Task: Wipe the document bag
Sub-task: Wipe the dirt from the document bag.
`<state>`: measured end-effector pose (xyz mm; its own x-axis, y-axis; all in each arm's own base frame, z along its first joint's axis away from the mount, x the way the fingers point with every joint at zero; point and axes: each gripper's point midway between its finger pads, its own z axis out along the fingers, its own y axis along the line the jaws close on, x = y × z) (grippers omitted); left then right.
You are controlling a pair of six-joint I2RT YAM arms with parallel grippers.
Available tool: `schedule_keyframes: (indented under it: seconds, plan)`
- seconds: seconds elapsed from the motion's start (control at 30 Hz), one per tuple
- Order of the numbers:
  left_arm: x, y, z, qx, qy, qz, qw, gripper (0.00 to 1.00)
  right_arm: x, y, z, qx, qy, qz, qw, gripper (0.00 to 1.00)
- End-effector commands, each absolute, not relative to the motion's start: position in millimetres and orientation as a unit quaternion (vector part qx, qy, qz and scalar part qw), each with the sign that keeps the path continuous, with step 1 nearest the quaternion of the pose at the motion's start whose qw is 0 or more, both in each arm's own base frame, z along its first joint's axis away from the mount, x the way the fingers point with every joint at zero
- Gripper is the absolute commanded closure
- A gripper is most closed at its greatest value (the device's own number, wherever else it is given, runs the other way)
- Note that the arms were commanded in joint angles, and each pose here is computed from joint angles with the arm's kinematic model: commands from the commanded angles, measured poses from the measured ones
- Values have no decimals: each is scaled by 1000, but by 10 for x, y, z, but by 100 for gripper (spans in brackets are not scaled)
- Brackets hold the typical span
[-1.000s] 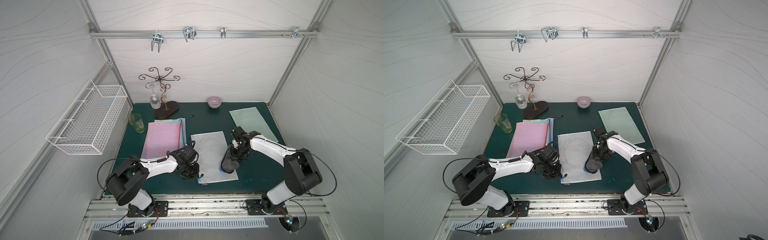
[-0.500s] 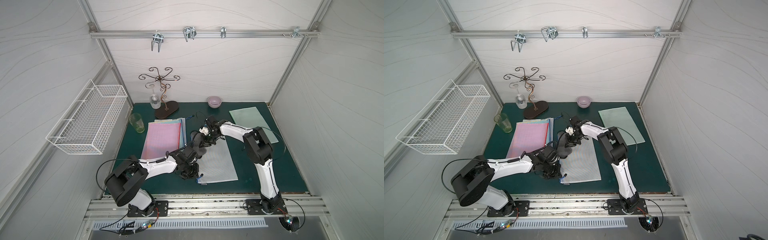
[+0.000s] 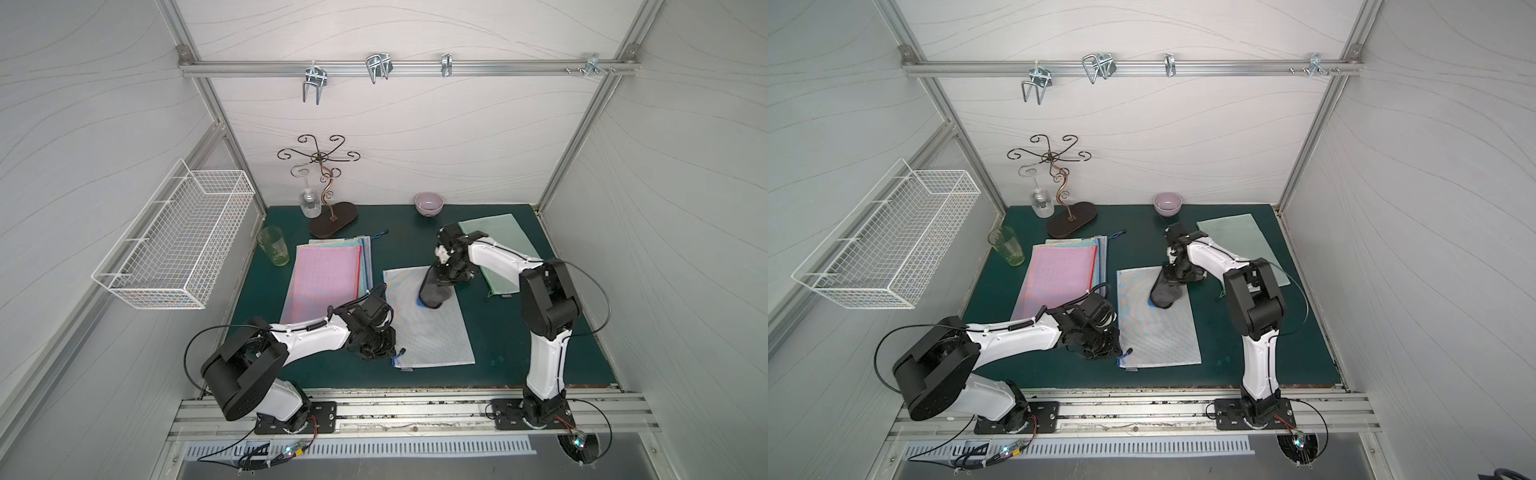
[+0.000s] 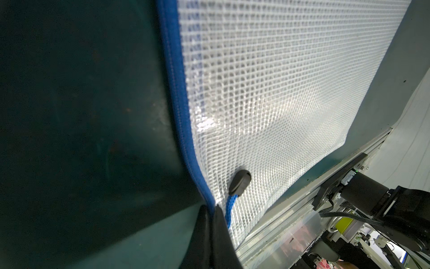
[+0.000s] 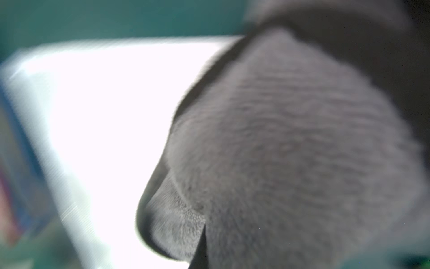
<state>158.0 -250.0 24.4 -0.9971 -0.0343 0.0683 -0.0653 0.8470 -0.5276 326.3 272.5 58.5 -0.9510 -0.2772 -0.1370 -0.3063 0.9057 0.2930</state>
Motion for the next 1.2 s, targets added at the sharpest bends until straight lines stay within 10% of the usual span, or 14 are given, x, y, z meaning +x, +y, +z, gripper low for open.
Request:
schedule_keyframes:
  seconds: [0.0,0.27,0.77,0.93,1.03,1.17]
  plan:
    - [1647,-2524,324,29,-959,281,13,100,2386,3198,656,-208,946,244,-56,100]
    - [1707,-2552,378,31,-957,289,-3,100,1753,2279,309,-70,971,183,-139,100]
    - [2299,-2129,1107,114,-930,320,-141,100,1522,850,601,169,982,71,-34,100]
    - [2429,-1953,1516,122,-918,324,-193,100,1519,856,592,164,983,74,-42,51]
    - [2485,-1857,1756,134,-903,338,-229,100,1517,873,725,156,984,86,-18,1]
    - [2528,-1963,1970,124,-888,378,-231,100,1509,874,1001,133,987,89,31,1]
